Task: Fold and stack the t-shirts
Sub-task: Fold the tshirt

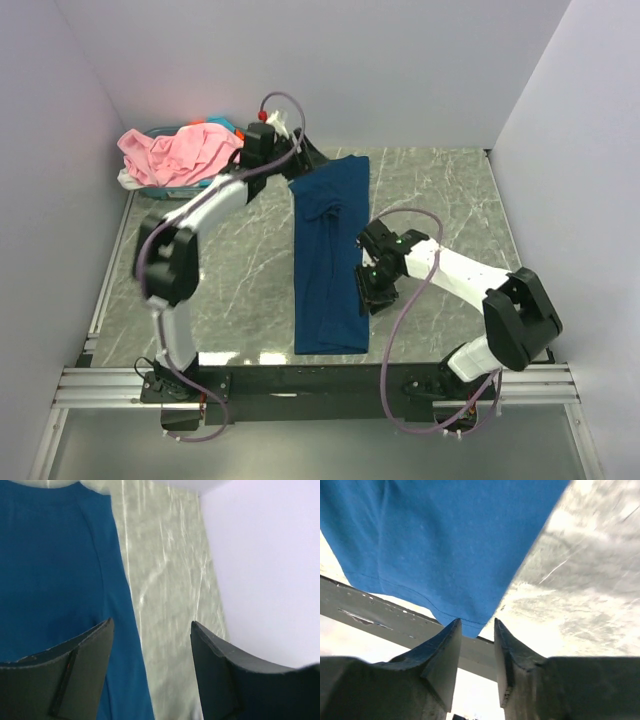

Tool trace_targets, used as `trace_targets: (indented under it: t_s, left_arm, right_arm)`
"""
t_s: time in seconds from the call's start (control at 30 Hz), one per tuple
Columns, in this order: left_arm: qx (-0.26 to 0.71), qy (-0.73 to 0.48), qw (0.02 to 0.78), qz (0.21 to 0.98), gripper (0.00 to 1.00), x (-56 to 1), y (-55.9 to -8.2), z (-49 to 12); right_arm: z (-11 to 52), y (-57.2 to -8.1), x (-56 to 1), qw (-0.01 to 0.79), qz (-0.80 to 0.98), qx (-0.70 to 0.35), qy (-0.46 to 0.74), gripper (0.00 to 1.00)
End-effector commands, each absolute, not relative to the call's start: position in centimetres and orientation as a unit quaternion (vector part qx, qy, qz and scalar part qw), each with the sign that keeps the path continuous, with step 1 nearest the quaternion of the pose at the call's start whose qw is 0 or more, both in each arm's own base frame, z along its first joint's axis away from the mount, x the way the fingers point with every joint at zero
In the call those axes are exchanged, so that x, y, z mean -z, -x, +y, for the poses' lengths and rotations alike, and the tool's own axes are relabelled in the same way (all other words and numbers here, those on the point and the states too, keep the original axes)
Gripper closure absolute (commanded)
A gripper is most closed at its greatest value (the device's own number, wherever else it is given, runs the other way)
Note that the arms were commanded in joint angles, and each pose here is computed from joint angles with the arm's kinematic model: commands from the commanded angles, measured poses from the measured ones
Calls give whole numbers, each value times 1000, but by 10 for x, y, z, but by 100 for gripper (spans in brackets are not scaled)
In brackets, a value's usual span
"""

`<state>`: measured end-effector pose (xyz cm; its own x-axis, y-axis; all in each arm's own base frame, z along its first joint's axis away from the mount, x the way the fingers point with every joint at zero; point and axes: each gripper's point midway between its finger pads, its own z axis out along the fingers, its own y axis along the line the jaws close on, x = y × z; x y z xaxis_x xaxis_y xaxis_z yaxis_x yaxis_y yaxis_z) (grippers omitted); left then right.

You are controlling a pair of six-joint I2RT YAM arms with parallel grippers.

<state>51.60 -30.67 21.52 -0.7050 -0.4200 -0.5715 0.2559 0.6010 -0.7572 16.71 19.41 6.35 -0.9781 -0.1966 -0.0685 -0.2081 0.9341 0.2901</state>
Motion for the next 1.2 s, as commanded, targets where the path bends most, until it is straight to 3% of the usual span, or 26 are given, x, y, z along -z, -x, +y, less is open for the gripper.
trace_targets:
  t_s: [0.0, 0.1, 0.4, 0.77, 1.17]
  left_arm:
    - [367, 29, 390, 844, 31, -206, -442, -294]
    - [350, 37, 383, 854, 31, -205, -389, -285]
    - [301, 38, 261, 916, 32, -108, -228, -259]
    - [312, -22, 151, 938, 31, -60, -151, -258]
    - [280, -46, 82, 955, 32, -23, -127, -263]
  right_arm:
    - [203, -162, -69, 47, 978, -180, 93, 59]
    - [205, -150, -62, 43, 976, -189, 102, 59]
    - [207, -114, -41, 20, 972, -204, 118, 57]
    - [219, -107, -38, 5, 972, -196, 129, 57]
    - [215, -107, -24, -7, 980, -138, 143, 57]
